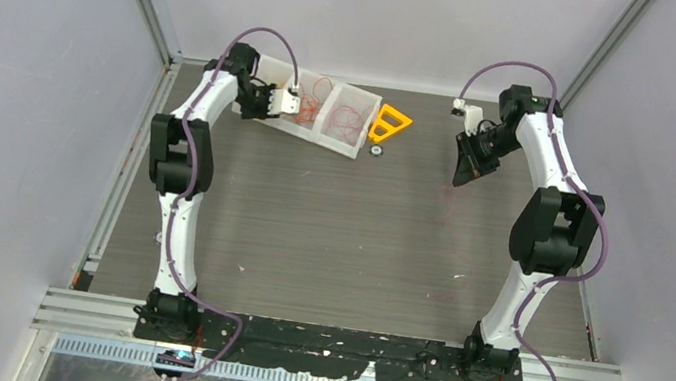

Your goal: Untangle the cables

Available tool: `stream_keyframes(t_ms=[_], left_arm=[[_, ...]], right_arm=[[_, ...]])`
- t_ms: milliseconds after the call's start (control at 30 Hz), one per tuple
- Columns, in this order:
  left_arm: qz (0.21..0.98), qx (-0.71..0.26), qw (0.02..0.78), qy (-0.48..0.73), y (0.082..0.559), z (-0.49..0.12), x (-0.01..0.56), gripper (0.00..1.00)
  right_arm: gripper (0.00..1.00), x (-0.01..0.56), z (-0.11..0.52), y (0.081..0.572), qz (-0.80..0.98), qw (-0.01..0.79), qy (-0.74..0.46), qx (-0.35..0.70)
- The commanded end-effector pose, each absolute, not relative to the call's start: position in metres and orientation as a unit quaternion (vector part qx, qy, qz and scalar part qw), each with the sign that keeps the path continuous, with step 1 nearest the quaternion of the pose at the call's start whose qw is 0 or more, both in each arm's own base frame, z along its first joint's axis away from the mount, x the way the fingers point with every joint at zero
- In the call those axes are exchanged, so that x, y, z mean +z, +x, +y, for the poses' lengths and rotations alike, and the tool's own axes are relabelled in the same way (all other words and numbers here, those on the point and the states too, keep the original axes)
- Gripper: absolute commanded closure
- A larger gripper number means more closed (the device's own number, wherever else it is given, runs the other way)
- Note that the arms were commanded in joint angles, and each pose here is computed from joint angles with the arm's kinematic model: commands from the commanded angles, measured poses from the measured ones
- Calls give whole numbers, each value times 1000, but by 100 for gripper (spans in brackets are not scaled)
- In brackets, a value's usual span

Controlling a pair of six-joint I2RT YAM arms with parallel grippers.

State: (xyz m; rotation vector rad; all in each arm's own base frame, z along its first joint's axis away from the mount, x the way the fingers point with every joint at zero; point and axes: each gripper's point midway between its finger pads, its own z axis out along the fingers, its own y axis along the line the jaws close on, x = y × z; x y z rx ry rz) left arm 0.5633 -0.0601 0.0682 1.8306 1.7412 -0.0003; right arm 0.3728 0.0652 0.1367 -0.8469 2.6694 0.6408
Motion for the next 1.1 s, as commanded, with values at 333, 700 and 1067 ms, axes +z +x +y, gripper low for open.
stream_keyframes(t_ms=[333,700,1067], left_arm=[[620,-97,271,730,511,-86,77,85],[644,-83,318,691,523,-84,112,44],[659,-78,306,683,521,-77,96,41]], right_arm=[[95,150,63,389,920,155,-295,208],[95,150,76,387,915,152,-311,207],[95,152,77,389,914,154,-313,207]])
